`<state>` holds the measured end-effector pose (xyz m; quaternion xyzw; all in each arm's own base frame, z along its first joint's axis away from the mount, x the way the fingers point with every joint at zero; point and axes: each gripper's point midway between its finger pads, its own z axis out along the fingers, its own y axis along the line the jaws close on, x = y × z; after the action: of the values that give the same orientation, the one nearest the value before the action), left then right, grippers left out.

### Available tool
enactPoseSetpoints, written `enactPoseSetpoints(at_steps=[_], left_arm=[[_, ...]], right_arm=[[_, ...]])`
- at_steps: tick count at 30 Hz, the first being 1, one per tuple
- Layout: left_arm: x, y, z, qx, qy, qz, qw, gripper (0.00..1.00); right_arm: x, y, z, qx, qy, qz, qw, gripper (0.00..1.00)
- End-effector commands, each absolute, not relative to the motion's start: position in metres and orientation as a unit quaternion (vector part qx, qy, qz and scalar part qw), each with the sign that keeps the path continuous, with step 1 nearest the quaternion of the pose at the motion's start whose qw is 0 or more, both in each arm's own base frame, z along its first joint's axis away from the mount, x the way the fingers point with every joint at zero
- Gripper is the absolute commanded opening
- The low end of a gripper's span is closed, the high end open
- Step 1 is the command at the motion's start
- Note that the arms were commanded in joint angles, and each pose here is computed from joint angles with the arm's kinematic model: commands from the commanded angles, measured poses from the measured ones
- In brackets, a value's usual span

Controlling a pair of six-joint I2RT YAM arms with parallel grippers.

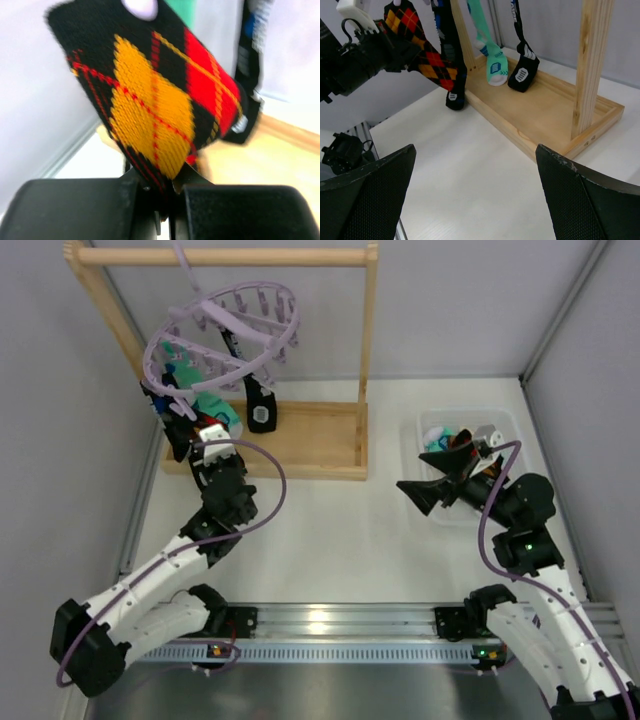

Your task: Remove the socks clipped to the hanger

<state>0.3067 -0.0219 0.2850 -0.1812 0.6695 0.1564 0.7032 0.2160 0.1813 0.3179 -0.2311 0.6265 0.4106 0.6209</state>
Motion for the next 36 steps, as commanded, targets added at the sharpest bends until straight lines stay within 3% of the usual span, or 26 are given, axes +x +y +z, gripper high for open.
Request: enactPoseSetpoints(at_steps=[1, 17, 25, 36], left_arm=[[0.293, -0.035, 0.282, -0.211, 0.665, 0.180, 0.693, 0.00], [0.297, -0.144, 0.302, -0.107, 0.695, 0.155, 0.694, 0.00], [0.297, -0.148, 0.288, -0.086, 0.701, 0.160, 0.690, 0.00], [0.329, -0.200, 0.282, 0.011, 0.711, 0.156, 0.686, 0.00]], right_arm=[[0.210, 0.183, 0.338, -0.223, 0.610, 0.426, 0.631, 0.99], [0.194, 0.190, 0.403, -0.242, 0.578, 0.461, 0.628, 1.00], [0.245, 0.196, 0.442, -0.215, 0.639, 0.392, 0.626, 0.94], [0.276, 0.307, 0.477, -0.259, 0.705, 0.262, 0.605, 0.90]])
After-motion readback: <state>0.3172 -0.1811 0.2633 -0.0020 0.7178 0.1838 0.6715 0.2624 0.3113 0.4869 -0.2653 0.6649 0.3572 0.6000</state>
